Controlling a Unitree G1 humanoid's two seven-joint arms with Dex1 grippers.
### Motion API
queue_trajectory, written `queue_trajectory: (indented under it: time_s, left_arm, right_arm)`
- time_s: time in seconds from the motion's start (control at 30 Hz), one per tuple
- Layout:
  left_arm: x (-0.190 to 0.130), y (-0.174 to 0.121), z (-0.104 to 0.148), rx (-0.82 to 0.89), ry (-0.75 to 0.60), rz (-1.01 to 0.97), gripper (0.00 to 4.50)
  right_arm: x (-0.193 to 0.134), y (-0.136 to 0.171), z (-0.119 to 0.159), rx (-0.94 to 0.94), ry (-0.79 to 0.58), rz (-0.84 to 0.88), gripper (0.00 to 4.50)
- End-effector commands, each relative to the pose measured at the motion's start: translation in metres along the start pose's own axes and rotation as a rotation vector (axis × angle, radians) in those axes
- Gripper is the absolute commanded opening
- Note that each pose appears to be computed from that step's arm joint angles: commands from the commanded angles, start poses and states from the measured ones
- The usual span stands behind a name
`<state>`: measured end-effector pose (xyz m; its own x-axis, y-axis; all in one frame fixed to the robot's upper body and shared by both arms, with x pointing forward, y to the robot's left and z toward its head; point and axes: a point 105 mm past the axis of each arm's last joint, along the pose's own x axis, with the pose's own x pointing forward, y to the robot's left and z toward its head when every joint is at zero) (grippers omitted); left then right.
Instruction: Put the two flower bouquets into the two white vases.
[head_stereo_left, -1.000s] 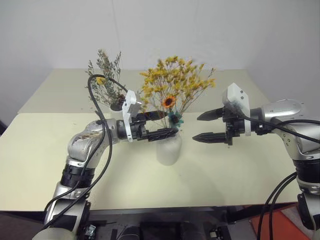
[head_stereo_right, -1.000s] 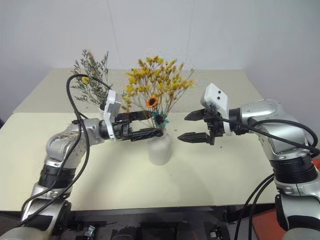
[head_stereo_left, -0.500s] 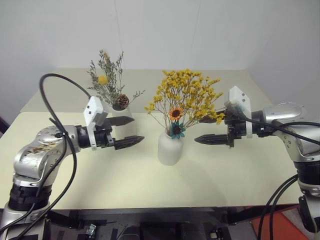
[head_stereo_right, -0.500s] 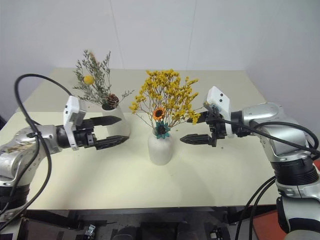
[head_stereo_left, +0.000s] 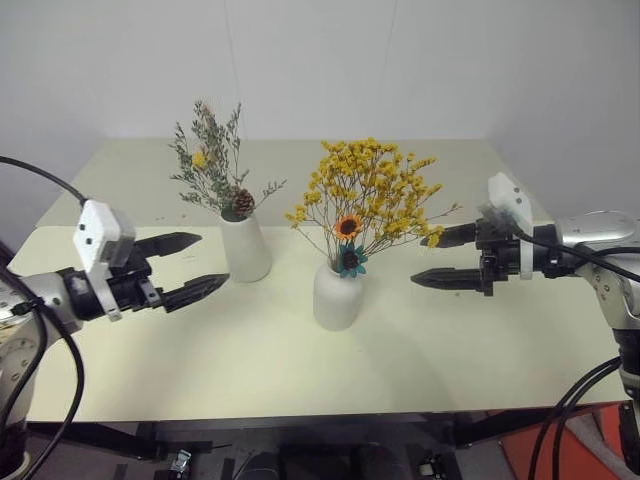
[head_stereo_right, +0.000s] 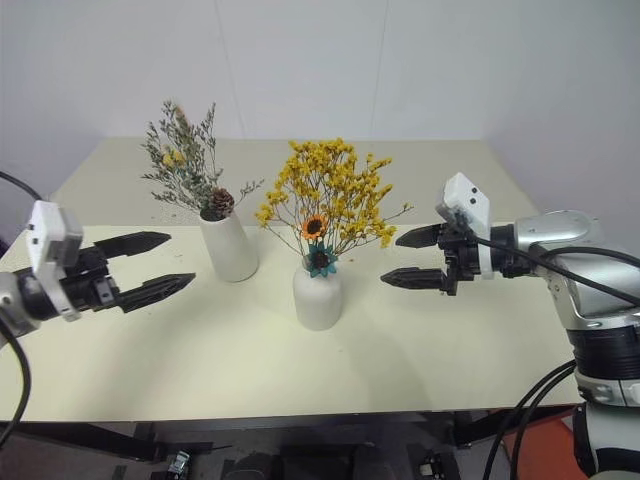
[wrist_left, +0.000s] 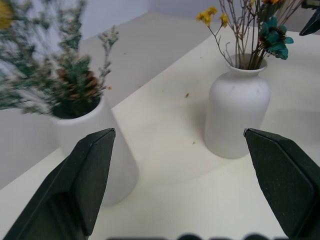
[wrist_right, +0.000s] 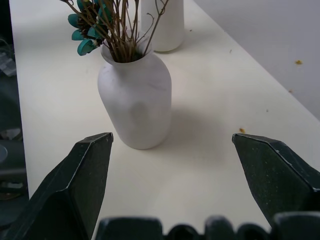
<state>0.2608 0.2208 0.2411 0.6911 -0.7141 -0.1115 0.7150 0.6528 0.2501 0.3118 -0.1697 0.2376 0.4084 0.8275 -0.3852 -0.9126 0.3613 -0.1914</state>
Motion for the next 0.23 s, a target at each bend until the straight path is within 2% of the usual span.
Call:
queue_trajectory:
  time_s: [0.03, 0.23]
  left_arm:
    - [-0.013, -0.001, 0.010, 0.075, -0.003, 0.028, 4.49]
    - [-0.027, 0.000, 0.005, 0.089, 0.010, 0.075, 4.49]
  right_arm:
    - [-0.011, 0.001, 0.010, -0.058, -0.044, -0.036, 4.50]
    - [-0.022, 0.007, 0.007, -0.085, -0.114, -0.081, 4.50]
